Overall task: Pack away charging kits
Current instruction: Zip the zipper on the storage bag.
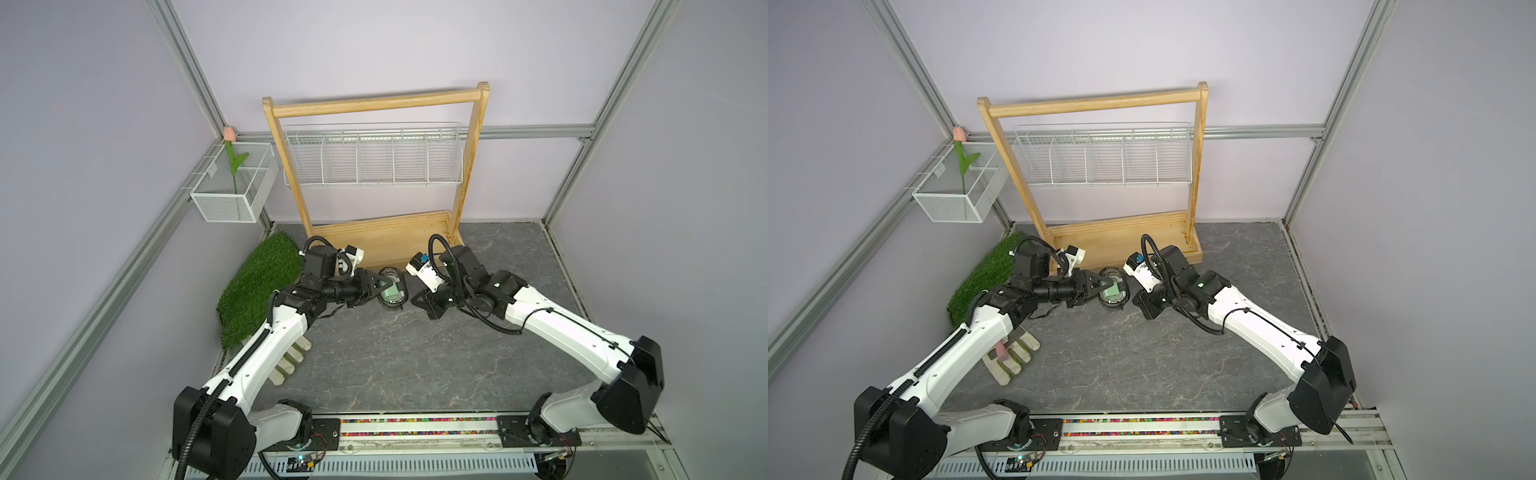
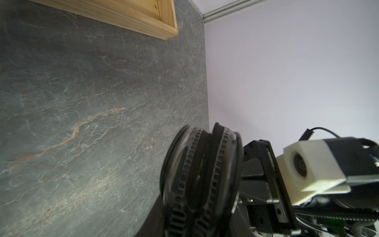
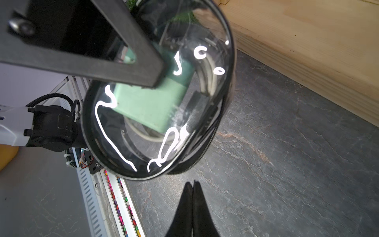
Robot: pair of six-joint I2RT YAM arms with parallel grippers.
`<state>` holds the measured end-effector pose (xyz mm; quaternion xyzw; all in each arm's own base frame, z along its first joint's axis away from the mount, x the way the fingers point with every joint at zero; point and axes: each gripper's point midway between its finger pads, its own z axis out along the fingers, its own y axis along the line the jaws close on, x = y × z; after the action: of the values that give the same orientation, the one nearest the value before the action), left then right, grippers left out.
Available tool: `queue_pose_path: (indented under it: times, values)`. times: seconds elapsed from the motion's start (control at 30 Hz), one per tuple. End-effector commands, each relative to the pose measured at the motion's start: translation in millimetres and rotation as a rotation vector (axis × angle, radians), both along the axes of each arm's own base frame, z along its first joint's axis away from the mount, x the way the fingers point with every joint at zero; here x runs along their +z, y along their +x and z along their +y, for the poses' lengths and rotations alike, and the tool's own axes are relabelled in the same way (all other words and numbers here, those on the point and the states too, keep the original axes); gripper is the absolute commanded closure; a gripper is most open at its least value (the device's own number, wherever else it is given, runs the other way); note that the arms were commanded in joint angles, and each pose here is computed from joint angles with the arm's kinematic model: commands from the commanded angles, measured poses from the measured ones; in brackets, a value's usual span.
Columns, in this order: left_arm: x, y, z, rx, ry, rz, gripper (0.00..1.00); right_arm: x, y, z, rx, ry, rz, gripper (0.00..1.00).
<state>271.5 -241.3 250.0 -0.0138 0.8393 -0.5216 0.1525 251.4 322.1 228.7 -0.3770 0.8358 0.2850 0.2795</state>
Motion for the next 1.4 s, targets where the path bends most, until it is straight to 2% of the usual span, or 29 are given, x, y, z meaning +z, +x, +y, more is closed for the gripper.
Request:
queue_pose_path:
  times: [0.0, 0.1, 0.13, 0.23, 0.37, 0.6, 1.0, 1.23, 1.37]
  values:
    - [10, -5, 2, -0.023, 0.000, -0.031, 1.00, 22, -3, -4, 0.031, 0.020, -0.055, 0.94]
    - [14, 0, 2, 0.005, -0.017, -0.031, 1.00, 30, -21, 5, 0.120, 0.083, -0.012, 0.92]
    - [16, 1, 1, 0.011, -0.028, -0.028, 1.00, 31, -28, 8, 0.152, 0.106, 0.010, 0.89]
    - [21, 4, 0, 0.019, -0.043, -0.029, 1.00, 28, -42, 15, 0.208, 0.129, 0.048, 0.69]
    - [27, 4, 0, 0.020, -0.043, -0.032, 1.00, 24, -52, 21, 0.250, 0.160, 0.087, 0.61]
    - [38, 3, 0, 0.027, -0.059, -0.038, 1.00, 17, -50, 30, 0.263, 0.174, 0.112, 0.59]
    - [37, -2, -1, 0.011, -0.069, -0.027, 1.00, 24, -27, 39, 0.222, 0.174, 0.035, 0.52]
    - [37, -2, -2, 0.005, -0.079, -0.025, 1.00, 21, -21, 42, 0.209, 0.164, 0.029, 0.51]
    - [39, -3, -2, -0.003, -0.085, -0.031, 1.00, 20, -17, 46, 0.202, 0.169, 0.029, 0.55]
